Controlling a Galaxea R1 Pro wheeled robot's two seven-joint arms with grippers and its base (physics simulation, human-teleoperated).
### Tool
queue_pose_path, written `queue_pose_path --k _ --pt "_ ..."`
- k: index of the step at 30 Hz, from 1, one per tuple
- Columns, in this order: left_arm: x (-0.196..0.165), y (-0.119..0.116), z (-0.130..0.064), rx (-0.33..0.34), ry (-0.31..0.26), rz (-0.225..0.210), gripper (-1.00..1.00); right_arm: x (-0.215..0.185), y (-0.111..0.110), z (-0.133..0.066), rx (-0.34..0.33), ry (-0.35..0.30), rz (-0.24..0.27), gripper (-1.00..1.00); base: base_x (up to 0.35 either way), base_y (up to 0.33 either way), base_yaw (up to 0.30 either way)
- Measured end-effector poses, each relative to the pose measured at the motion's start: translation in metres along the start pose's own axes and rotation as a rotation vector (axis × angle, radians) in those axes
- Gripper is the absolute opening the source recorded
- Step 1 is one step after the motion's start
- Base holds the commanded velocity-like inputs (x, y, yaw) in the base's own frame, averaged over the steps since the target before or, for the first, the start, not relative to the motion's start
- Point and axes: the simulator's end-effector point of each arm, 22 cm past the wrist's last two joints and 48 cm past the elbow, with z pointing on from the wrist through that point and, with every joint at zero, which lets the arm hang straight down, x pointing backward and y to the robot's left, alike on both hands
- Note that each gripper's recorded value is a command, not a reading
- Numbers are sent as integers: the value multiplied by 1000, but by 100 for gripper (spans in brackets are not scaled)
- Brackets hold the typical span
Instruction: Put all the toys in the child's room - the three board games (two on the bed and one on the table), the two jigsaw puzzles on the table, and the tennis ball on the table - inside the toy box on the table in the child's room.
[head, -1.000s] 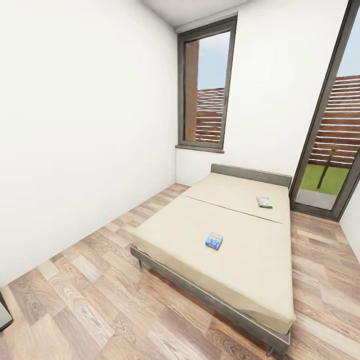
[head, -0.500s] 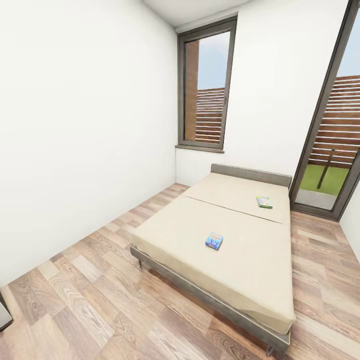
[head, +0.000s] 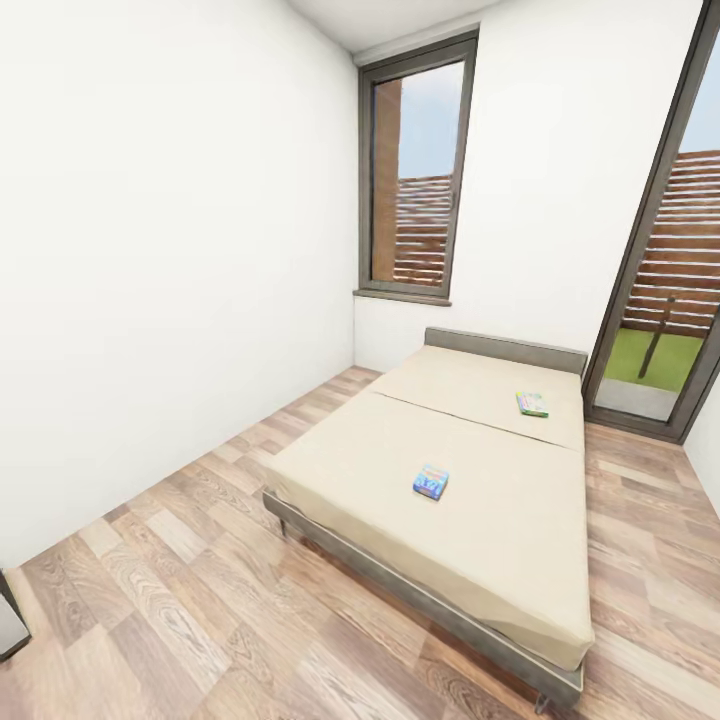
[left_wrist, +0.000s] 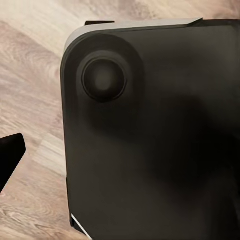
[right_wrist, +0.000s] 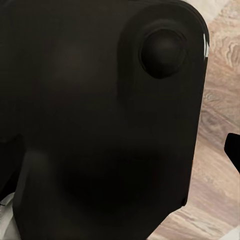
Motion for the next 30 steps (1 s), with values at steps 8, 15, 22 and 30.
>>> queue_pose_path --k 8,15,22,30 --pt "3 -2 0 2 9 -14 100 1 2 0 -2 3 0 100 0 0 232" --pt "5 -8 0 9 12 -7 100 2 1 0 0 6 8 100 0 0 265" --pt "5 -6 0 6 13 -12 100 4 1 0 0 8 8 100 0 0 268" --pt "6 -6 -5 8 15 1 100 5 1 -5 -1 12 9 100 0 0 265"
